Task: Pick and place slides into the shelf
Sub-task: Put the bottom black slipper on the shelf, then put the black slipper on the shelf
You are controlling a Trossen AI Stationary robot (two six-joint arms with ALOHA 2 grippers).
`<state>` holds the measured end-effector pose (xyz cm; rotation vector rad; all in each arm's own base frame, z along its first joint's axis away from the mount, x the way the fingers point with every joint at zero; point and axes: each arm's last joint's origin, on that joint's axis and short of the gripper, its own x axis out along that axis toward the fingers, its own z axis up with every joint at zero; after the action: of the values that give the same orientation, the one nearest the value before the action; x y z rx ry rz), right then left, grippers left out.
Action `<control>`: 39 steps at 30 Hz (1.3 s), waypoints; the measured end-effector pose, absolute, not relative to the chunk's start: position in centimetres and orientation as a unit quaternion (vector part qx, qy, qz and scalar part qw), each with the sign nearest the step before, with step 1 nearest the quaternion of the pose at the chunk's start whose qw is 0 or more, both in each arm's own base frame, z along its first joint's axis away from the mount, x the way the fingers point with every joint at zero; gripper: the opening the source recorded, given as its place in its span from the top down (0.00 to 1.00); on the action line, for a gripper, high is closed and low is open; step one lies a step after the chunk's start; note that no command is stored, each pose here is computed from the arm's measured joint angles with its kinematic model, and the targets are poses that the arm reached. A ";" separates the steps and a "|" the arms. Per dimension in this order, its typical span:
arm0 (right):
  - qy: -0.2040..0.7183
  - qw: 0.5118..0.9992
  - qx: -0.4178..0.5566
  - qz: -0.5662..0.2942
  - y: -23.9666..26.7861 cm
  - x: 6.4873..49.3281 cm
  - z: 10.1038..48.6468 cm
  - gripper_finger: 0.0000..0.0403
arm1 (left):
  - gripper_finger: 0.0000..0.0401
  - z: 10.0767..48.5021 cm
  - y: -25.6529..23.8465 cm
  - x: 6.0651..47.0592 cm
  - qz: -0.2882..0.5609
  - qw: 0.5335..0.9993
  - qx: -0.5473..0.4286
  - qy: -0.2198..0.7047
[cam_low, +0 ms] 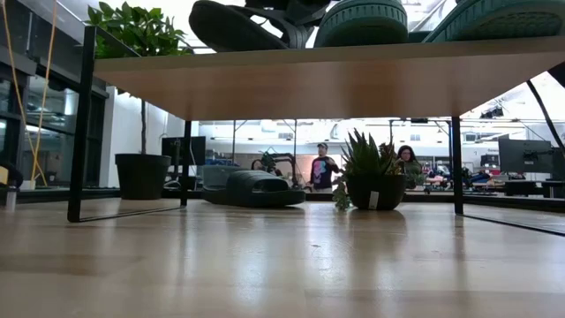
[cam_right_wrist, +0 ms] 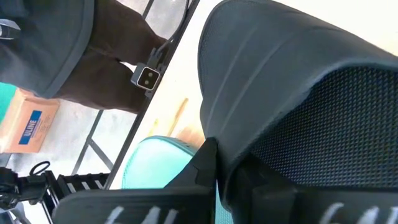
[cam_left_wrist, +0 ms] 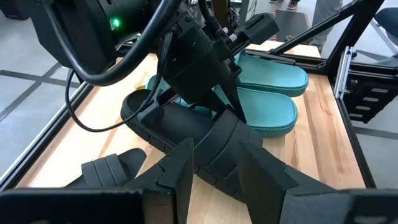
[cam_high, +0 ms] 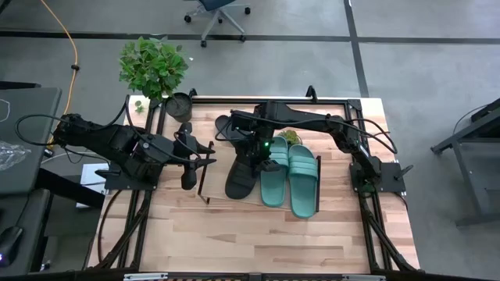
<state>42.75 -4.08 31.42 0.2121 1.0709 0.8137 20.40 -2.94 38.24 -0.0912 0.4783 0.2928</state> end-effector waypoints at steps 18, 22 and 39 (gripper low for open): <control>0.506 0.771 0.116 0.369 -3.4 42.8 31.4 0.77 | 0.72 38.2 -2.9 20.4 0.144 0.960 -0.045 0.236; 0.501 0.777 0.121 0.360 -3.7 43.0 31.5 0.77 | 0.72 38.2 -2.9 20.4 0.144 0.960 -0.045 0.236; 0.512 0.780 0.141 0.330 -4.4 43.0 31.5 0.64 | 0.72 38.2 -2.9 20.4 0.144 0.960 -0.045 0.236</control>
<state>43.03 -4.39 31.49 0.3040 1.1065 0.7127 20.40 -2.95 38.24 -0.0912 0.4780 0.2925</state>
